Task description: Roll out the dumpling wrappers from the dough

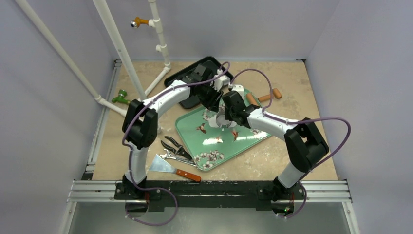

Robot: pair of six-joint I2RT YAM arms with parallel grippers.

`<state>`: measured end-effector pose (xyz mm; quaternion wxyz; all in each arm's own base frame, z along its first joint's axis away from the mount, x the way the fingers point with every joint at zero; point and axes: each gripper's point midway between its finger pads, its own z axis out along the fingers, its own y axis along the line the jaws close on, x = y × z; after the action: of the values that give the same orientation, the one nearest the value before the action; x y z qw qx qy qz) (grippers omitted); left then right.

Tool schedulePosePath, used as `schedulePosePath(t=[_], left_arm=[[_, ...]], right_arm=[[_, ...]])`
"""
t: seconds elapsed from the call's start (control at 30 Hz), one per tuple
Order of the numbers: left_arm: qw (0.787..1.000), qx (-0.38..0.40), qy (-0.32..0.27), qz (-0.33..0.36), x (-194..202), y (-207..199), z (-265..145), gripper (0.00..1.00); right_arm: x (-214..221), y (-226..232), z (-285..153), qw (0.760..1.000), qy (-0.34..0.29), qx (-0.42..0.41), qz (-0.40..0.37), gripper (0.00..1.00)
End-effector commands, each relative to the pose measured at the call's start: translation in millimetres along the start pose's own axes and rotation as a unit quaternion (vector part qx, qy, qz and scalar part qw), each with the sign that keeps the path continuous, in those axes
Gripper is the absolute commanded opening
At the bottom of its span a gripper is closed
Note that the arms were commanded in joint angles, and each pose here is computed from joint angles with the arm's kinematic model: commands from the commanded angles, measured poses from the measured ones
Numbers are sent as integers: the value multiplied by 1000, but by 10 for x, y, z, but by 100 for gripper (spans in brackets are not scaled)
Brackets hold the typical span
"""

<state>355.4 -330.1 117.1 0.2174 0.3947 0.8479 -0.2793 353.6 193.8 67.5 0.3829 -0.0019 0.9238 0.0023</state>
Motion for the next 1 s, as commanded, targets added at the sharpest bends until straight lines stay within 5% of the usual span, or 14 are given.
schedulePosePath(t=[0.0,0.37,0.57,0.7,0.97], left_arm=[[1000,-18,4,3,-72,100,183,34],[999,-30,33,8,15,140,502,31],[998,-47,42,3,85,217,545,22],[998,-47,41,3,83,220,566,5],[997,-51,64,-11,241,271,663,0]], right_arm=[[-434,22,-150,998,-56,-22,3,29],[-189,53,188,997,-17,-71,-12,29],[-160,103,167,995,-18,-94,-11,28],[-219,82,116,995,-29,-92,-13,28],[-201,201,-30,988,-41,-149,-28,36]])
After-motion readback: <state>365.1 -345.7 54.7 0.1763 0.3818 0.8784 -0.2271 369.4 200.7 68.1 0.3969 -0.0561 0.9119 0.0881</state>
